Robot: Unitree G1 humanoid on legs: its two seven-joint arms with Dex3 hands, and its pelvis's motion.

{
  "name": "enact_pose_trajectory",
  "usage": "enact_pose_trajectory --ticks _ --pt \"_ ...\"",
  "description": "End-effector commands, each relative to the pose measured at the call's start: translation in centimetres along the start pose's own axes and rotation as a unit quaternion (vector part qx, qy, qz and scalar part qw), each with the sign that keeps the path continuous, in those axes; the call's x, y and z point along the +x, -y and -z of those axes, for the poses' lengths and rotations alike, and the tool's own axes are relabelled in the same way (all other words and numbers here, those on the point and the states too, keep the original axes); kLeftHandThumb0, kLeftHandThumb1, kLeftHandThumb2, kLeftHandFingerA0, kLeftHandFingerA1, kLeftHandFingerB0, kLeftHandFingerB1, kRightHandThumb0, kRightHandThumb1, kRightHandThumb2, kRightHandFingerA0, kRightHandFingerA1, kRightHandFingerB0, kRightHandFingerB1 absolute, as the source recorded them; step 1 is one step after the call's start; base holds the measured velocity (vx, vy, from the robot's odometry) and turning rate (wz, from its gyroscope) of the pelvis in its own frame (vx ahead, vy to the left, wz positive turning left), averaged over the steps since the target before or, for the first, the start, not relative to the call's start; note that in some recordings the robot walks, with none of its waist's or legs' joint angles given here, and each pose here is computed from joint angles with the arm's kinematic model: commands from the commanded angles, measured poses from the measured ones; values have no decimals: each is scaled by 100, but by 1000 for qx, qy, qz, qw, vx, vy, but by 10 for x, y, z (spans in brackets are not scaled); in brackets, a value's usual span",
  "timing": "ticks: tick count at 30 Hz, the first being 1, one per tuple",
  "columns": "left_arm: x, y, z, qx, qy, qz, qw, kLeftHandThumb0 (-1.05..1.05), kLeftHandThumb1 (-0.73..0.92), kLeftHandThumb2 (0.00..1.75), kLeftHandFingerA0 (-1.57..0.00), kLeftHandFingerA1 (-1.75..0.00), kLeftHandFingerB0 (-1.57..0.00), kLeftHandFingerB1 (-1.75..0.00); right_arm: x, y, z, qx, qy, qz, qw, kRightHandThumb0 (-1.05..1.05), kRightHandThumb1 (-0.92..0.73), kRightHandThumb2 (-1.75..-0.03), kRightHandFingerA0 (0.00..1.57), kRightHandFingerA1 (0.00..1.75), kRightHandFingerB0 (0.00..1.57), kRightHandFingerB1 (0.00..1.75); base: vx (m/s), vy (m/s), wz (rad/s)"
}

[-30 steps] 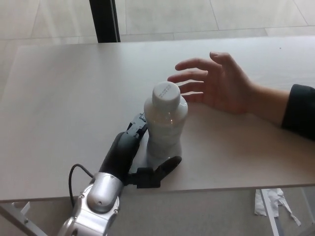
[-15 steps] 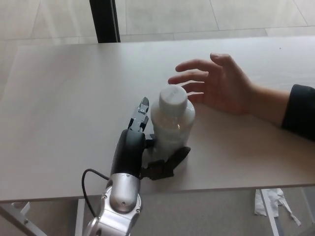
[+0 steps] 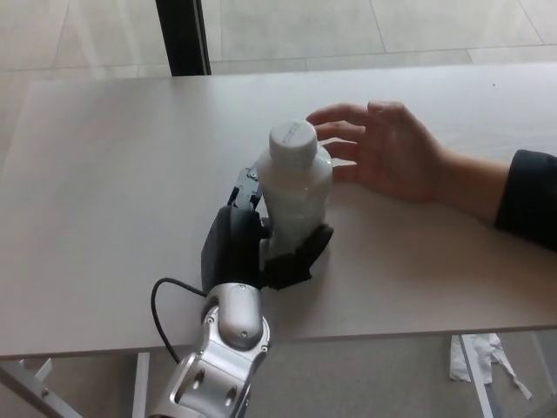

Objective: Pick up a bottle and hand it

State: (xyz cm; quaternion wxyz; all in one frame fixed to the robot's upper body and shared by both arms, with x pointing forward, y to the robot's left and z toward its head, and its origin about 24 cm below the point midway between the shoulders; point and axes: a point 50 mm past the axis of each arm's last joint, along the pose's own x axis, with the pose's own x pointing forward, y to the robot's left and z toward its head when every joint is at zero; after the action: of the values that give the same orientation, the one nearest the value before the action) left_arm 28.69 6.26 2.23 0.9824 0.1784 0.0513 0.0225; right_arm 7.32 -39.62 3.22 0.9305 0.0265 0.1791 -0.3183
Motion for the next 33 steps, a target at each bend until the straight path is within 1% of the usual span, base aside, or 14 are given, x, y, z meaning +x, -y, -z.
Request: enact_pose_trajectory --ticks 1,4,5,8,11,14,16,18,24,25,26,30,31,33 --pt "-15 35 -9 -50 18 -51 997 -3 64 133 -103 -175 -96 -159 0 3 0 -3 -2 5 1000 -73 -43 -92 60 78 36 64 0 0 0" --pt "-15 33 -4 -44 20 -27 998 -5 69 125 -107 -175 -94 -155 0 4 1 3 -2 11 1000 -68 -44 -93 59 78 38 65 0 0 0" --pt "-15 31 -2 -40 19 -28 999 -25 84 86 -105 -173 -94 -155 1 4 1 2 -1 13 1000 -67 -61 -62 58 77 39 63 0 0 0" --pt "-14 28 3 -32 17 -27 999 -27 86 85 -97 -164 -95 -156 2 5 3 1 1 17 1000 -68 -62 -62 57 76 39 62 0 0 0" --pt "-15 24 8 -34 23 -27 999 -25 81 91 -97 -174 -84 -165 1 6 4 4 4 19 1000 -69 -61 -62 68 83 38 61 0 0 0" --pt "-15 16 10 -30 44 -30 998 -17 72 110 -97 -175 -79 -175 2 7 5 4 7 20 1000 -69 -62 -59 57 79 41 63 0 0 0" --pt "-12 10 7 -30 54 -32 998 -21 76 100 -97 -175 -80 -175 1 7 5 3 4 24 1000 -69 -61 -60 51 77 42 63 0 0 0" --pt "-4 3 -4 -37 81 -36 995 -9 57 134 -98 -175 -78 -175 0 7 5 -2 2 25 1000 -70 -61 -62 58 78 38 63 0 0 0" --pt "25 -13 -63 -48 148 -30 987 -6 49 143 -103 -175 -83 -169 0 7 1 -7 -1 24 1000 -67 -61 -62 57 76 38 62 0 0 0" --pt "30 -14 -73 -44 154 -27 987 -3 50 141 -101 -173 -88 -156 1 7 0 -7 2 22 1000 -73 -45 -94 60 79 39 66 0 0 0" --pt "38 -17 -93 -33 173 -21 984 -2 47 142 -102 -170 -89 -153 1 7 0 -7 3 19 1000 -70 -60 -61 56 78 38 63 0 0 0" --pt "54 -19 -121 -19 192 -19 981 -2 39 144 -106 -165 -95 -152 3 7 0 -3 7 12 1000 -69 -60 -61 59 80 36 62 0 0 0" --pt "57 -16 -127 -9 191 -18 981 -3 36 139 -100 -161 -92 -146 2 6 0 -1 5 15 1000 -70 -43 -93 59 79 35 65 0 0 0" --pt "61 -15 -132 3 195 -18 981 -3 40 132 -98 -159 -91 -144 3 4 0 4 6 14 1000 -69 -42 -93 56 78 37 66 0 0 0"
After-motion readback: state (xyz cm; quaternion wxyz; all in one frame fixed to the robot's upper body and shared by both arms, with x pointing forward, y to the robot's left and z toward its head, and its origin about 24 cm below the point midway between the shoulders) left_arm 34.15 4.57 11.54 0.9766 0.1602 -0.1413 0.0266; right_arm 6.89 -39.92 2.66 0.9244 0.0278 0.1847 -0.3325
